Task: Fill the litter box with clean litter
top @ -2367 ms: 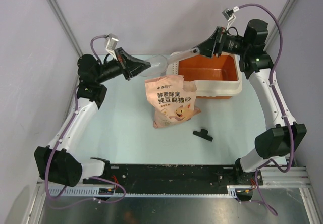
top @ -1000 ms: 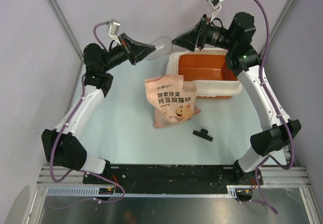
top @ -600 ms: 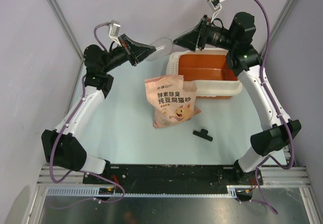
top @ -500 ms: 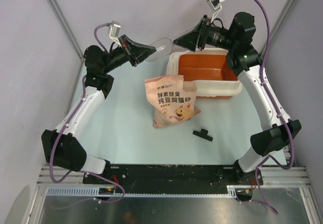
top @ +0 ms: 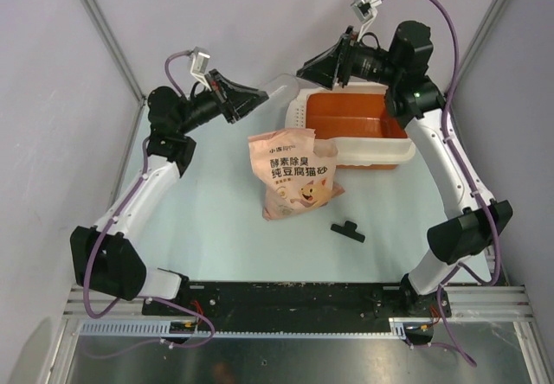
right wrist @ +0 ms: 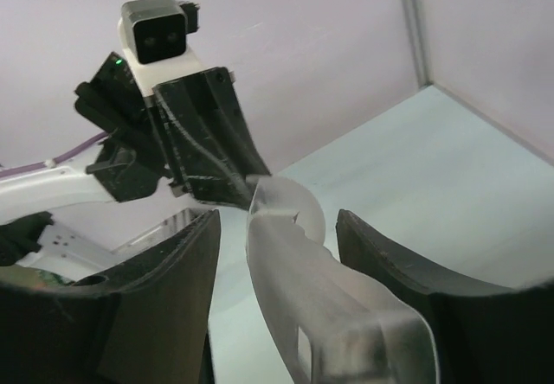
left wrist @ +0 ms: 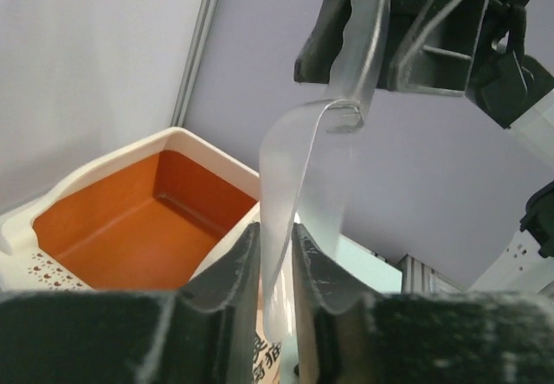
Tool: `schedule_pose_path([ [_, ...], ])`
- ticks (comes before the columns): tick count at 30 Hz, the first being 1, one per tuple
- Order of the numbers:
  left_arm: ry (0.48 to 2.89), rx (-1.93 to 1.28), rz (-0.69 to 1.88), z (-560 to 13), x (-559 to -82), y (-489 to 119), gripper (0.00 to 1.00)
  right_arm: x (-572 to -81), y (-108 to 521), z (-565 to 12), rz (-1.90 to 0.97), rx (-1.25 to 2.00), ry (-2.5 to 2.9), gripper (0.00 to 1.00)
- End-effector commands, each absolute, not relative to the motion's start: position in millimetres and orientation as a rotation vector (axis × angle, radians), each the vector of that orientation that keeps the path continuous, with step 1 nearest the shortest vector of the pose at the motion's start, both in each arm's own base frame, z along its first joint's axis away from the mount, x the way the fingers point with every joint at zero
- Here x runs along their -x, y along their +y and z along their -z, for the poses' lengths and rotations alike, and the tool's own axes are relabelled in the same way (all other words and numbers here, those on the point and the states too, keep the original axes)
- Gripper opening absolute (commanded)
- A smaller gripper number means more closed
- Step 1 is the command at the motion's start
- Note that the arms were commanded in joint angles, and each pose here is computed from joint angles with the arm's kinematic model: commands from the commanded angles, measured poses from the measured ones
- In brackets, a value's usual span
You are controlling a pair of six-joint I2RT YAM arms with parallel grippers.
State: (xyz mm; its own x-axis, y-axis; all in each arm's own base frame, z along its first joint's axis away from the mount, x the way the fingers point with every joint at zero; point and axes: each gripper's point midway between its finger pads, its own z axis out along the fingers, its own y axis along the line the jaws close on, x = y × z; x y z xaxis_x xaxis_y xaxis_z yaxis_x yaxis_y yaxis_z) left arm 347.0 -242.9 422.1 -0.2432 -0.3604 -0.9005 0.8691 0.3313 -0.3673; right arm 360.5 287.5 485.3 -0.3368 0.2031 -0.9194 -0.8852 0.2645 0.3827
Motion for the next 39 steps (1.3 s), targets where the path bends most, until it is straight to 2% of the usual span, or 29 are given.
schedule_pose_path([
  [1, 1.320, -0.576, 1.245, -429.9, -330.3, -239.4, 0.28, -376.0, 248.1, -502.6, -1.140, 0.622, 1.434, 0.00],
  [5, 1.335, -0.596, 1.264, -423.8, -328.2, -241.4, 0.06, -379.6, 227.2, -491.7, -1.123, 0.577, 1.473, 0.00],
  [6, 1.339, -0.598, 1.269, -421.9, -328.4, -242.3, 0.06, -377.3, 226.6, -485.6, -1.131, 0.571, 1.481, 0.00],
  [7, 1.343, -0.597, 1.271, -420.2, -329.4, -243.2, 0.09, -372.8, 229.9, -481.5, -1.154, 0.589, 1.483, 0.00],
  [8, 1.346, -0.596, 1.266, -418.1, -331.9, -243.4, 0.24, -370.1, 232.0, -478.4, -1.167, 0.594, 1.487, 0.00],
  [11, 1.332, -0.627, 1.241, -416.0, -333.3, -243.3, 0.45, -361.3, 236.4, -473.9, -1.176, 0.630, 1.488, 0.00],
  [15, 1.312, -0.665, 1.217, -416.4, -329.2, -243.7, 0.57, -369.7, 214.2, -475.5, -1.095, 0.609, 1.481, 0.00],
  [16, 1.320, -0.666, 1.217, -415.3, -327.7, -243.4, 0.58, -370.6, 206.9, -479.5, -1.059, 0.617, 1.470, 0.09],
  [18, 1.314, -0.690, 1.200, -413.4, -325.3, -242.9, 0.61, -376.3, 186.6, -468.8, -0.945, 0.612, 1.521, 0.32],
  [19, 1.326, -0.699, 1.202, -410.0, -322.2, -242.6, 0.62, -383.3, 176.5, -464.1, -0.790, 0.676, 1.486, 0.49],
  [22, 1.358, -0.738, 1.175, -398.7, -319.9, -241.9, 0.66, -393.0, 150.1, -430.7, -0.518, 0.739, 1.541, 0.66],
  [26, 1.406, -0.792, 1.052, -387.1, -326.7, -235.8, 0.73, -416.7, 122.7, -385.1, -0.349, 0.715, 1.678, 0.67],
  [32, 1.453, -0.787, 0.959, -377.3, -323.7, -224.7, 0.75, -463.9, 103.9, -337.7, -0.217, 0.648, 1.814, 0.63],
  [37, 1.493, -0.770, 0.899, -362.8, -317.2, -215.4, 0.75, -501.1, 108.9, -299.7, -0.193, 0.835, 1.896, 0.51],
  [39, 1.489, -0.781, 0.902, -362.7, -312.7, -215.1, 0.75, -510.2, 108.7, -286.6, -0.143, 0.942, 1.888, 0.53],
])
